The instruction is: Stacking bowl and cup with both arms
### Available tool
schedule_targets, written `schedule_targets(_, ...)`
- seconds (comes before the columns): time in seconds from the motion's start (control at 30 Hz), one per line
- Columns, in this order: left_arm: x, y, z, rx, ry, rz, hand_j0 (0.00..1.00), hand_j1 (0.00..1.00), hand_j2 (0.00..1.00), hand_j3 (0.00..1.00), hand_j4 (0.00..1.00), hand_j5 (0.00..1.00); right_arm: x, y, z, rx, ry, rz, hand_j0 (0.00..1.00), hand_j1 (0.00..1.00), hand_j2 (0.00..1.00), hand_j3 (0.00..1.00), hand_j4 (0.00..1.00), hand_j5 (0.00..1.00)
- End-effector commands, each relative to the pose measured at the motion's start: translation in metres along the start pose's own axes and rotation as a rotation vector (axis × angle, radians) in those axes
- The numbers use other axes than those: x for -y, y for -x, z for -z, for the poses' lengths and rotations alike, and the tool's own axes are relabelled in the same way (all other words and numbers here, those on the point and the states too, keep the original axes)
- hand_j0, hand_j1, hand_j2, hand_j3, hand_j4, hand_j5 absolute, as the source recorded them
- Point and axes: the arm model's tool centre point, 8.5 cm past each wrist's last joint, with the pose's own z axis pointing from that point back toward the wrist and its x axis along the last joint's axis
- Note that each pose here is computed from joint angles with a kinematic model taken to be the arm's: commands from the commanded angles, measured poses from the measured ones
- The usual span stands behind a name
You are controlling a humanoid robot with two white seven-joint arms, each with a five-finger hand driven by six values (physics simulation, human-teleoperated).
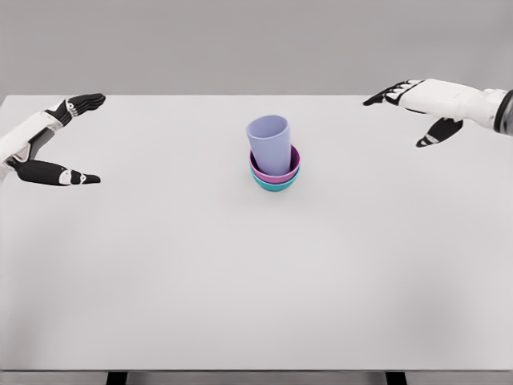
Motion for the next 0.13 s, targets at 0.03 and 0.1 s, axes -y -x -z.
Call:
schedule_targets(0.03, 0.0002, 0.0001, 0.0004, 0.002, -0.003, -0.005, 1.00, 1.00, 1.00, 1.00, 1.00, 1.00, -0.0002, 0.0019, -0.0024, -0.004, 0.004, 0.010, 0.99, 0.99, 0.99, 0.99, 0.99, 0.99)
schedule_targets(0.1, 0.0007, 0.0002, 0.0007, 0.003, -0.004, -0.006, 1.00, 1.00, 1.00, 1.00, 1.00, 1.00, -0.0002, 0.0019, -0.0024, -0.004, 0.004, 0.010, 0.99, 0.99, 0.99, 0.99, 0.99, 0.99)
